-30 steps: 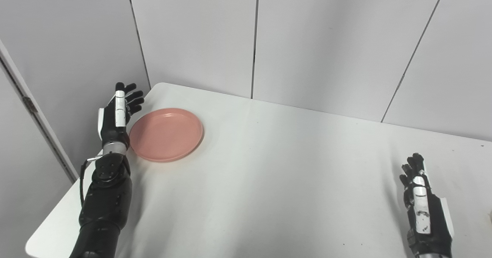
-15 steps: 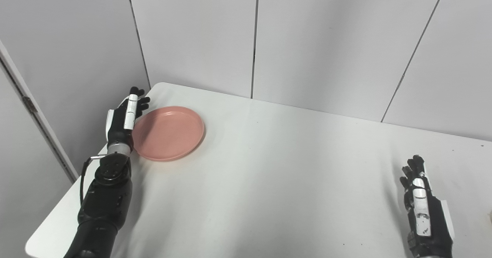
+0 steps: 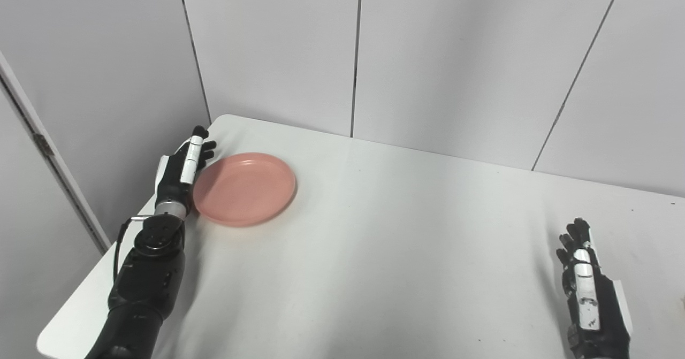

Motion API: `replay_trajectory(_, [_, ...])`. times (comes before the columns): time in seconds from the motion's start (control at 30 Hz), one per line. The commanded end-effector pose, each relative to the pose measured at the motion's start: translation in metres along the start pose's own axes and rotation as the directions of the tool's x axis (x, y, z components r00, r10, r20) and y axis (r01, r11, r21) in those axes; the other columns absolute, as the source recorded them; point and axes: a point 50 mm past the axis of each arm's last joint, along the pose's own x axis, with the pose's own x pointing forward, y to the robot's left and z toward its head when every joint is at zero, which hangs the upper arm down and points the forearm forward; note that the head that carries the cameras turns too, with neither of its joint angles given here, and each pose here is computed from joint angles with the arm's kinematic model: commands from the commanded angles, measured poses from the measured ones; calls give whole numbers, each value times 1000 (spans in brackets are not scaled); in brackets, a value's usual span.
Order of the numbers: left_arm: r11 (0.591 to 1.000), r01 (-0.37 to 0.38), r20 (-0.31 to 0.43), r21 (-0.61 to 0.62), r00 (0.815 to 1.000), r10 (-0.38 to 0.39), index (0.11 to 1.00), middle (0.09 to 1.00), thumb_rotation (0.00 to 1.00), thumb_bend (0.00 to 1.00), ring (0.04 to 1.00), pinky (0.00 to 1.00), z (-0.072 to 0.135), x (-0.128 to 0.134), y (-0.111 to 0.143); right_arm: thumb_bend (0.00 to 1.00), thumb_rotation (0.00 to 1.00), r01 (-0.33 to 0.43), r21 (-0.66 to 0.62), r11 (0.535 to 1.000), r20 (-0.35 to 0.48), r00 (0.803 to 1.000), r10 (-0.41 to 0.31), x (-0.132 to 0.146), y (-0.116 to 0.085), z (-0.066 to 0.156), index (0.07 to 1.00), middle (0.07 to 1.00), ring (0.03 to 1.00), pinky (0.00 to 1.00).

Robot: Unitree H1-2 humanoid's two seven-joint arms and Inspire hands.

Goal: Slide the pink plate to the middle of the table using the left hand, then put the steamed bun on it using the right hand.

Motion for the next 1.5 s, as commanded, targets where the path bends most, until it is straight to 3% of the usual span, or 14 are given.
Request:
replay_trajectory(0.0, [999,38,21,-33,999,-37,835,837,1000,843,871,973,16,9,-1,375,973,0,7,1000,12,1000,0,-2,1,0,1000,1000,1000,1000])
replay_trajectory(0.2, [978,73,18,-195,997,-71,804,810,1000,862,847,916,18,8,-11,414,957,5,9,1000,-3,1000,-5,-2,2,1,1000,1000,1000,1000])
replay_trajectory(0.3, [961,92,55,-261,995,-80,791,799,1000,852,826,853,22,7,-20,421,957,0,-2,1000,1,1000,0,-2,2,1,1000,1000,1000,1000])
replay_trajectory(0.6, [938,169,93,-302,985,-147,788,799,1000,865,817,834,31,1,-43,405,924,7,12,1000,8,1000,-7,-2,4,3,1000,1000,1000,1000])
replay_trajectory(0.93, [926,205,86,-318,979,-187,803,814,1000,852,831,854,19,-7,-85,423,905,7,15,1000,7,1000,-7,-1,9,4,1000,1000,1000,1000])
replay_trajectory(1.47, [872,396,92,-289,918,-386,852,848,1000,805,869,872,3,-52,-161,519,892,-10,-29,1000,29,1000,10,3,17,-17,1000,1000,993,1000])
